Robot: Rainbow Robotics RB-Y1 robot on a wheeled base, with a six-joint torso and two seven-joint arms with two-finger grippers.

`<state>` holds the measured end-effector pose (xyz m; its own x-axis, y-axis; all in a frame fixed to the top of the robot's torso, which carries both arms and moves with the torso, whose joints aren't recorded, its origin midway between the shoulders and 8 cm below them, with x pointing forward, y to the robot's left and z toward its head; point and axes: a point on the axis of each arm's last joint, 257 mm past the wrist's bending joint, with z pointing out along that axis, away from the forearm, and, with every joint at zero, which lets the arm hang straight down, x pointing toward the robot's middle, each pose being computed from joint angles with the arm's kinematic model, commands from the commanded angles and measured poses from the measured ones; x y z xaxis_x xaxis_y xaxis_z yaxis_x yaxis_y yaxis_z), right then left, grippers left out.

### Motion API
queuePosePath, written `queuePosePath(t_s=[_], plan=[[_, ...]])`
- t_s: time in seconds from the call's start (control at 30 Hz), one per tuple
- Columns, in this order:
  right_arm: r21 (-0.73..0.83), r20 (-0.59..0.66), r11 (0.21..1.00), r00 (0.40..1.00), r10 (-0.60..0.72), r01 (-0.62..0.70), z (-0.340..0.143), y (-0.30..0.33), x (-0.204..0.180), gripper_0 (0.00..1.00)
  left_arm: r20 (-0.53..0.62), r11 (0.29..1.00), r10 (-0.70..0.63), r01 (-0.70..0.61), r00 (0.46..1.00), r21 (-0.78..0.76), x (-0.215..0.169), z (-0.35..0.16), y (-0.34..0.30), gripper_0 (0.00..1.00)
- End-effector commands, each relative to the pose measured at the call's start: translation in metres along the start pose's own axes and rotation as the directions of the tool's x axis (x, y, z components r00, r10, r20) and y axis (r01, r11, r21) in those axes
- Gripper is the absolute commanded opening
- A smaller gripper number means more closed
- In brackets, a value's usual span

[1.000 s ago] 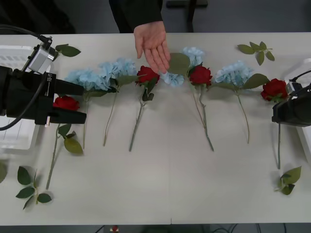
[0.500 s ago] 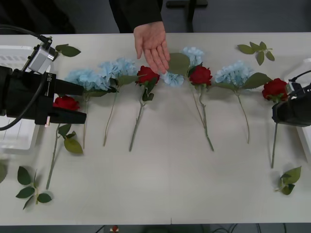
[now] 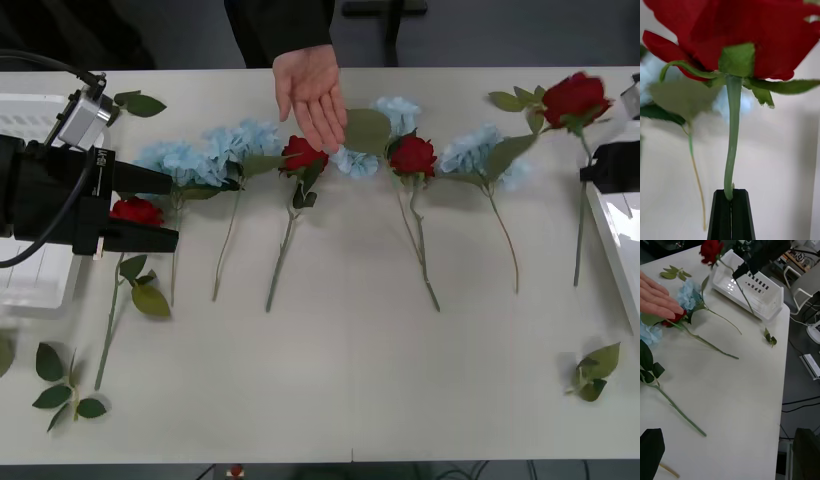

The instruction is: Place the red flowers into the right box and the blue flowers into the left box. If a person shows an open palm, hand one flower to the person first, then continue sorting.

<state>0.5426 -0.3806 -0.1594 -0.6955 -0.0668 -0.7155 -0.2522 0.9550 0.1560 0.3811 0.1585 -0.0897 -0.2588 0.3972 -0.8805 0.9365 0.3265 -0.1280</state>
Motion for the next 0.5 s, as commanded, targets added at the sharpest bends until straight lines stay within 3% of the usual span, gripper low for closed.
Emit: queuePosePath(t_s=[0.03, 0.23, 0.5], plan=[[-0.051, 0.148, 0.976, 0.968, -0.201, 0.211, -0.029, 0.043, -0.042, 0.00, 0.003, 0.999, -0.051, 0.051, 0.999, 0.000, 0.004, 0.001, -0.001, 1.00], [-0.165, 0.398, 0.910, 0.870, -0.292, 0.380, -0.061, 0.127, -0.089, 0.00, 0.002, 0.999, -0.049, 0.049, 0.999, 0.001, 0.005, 0.001, -0.002, 1.00], [-0.234, 0.656, 0.823, 0.709, -0.259, 0.517, -0.095, 0.216, -0.130, 0.00, 0.001, 0.999, -0.051, 0.051, 0.999, 0.000, 0.005, 0.001, -0.001, 1.00]])
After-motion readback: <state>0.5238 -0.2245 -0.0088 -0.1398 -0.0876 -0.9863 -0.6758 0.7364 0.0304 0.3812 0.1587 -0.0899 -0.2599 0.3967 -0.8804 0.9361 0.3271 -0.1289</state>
